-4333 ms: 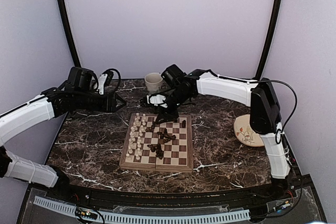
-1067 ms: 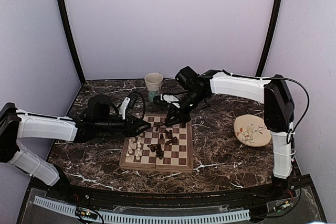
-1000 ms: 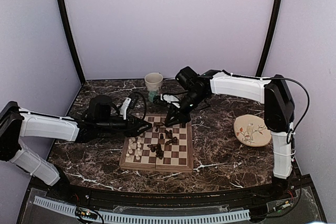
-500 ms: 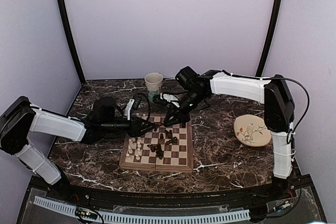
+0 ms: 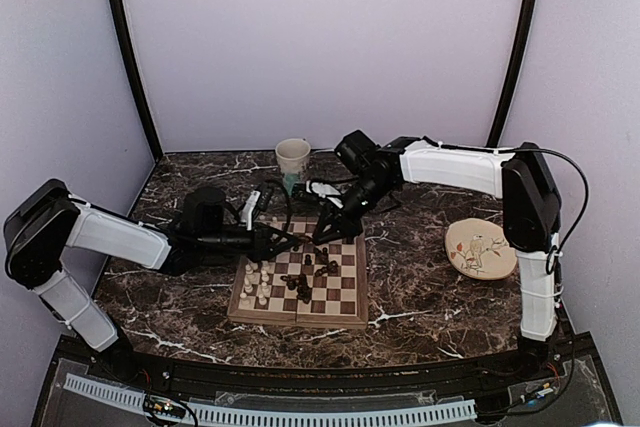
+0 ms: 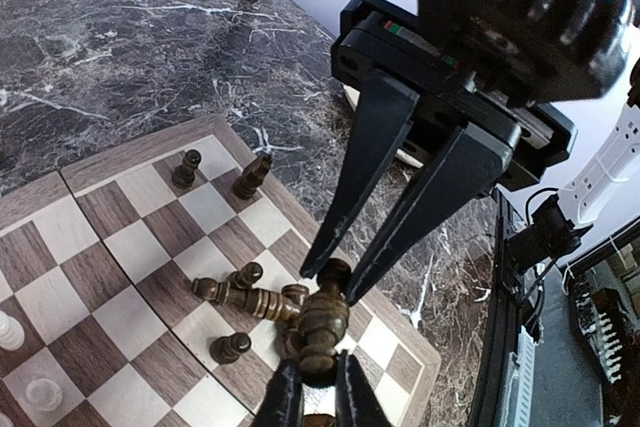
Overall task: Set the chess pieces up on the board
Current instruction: Pick up the pawn from the chess pile, then place the pawn at h7.
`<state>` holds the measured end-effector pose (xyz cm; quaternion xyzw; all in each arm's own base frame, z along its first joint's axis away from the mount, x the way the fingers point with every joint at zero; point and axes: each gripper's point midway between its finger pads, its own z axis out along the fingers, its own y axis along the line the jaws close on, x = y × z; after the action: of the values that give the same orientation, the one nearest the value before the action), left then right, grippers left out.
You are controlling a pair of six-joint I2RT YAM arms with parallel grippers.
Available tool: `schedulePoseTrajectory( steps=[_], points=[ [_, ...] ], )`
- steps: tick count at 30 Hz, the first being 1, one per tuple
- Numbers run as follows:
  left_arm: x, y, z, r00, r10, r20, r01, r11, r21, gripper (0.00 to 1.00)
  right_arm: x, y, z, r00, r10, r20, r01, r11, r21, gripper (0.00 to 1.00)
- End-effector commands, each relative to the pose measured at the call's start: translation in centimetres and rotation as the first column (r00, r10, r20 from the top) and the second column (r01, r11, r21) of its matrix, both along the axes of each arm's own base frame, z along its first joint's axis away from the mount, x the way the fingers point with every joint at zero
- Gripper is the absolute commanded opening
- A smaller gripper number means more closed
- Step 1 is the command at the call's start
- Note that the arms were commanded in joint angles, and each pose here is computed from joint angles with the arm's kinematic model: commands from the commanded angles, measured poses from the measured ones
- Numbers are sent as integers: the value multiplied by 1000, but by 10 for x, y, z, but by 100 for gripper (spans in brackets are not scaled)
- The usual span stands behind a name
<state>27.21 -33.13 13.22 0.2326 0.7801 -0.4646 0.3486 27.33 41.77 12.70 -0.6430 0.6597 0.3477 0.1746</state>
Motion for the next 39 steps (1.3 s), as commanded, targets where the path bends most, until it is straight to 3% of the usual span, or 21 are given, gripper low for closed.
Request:
schedulePoseTrajectory(
  steps=[1,13,21,24,31,39],
  points=[
    [3,-8,17,999,-10,30,12,999,-49,2,2,-7,8,1000,-13,11,13,1000,20,2],
    [-6,-12,6,1000,-14,-5,14,1000,3,0,17,-35,0,995,-83,53,84,996,-12,2],
    [-23,-11,5,998,-69,-15,70,988,140,0,26,-41,-12,988,-120,96,126,990,-62,2],
    [-38,-12,15,989,-146,16,137,959,250,0,28,-41,-14,987,-129,94,136,988,-70,2],
    [-72,-16,25,941,-339,10,284,803,523,0,33,-42,-16,984,-140,107,150,984,-91,2],
    [-97,-32,15,877,-480,-40,328,535,779,0,30,-42,-18,987,-139,86,147,985,-95,3]
  ],
)
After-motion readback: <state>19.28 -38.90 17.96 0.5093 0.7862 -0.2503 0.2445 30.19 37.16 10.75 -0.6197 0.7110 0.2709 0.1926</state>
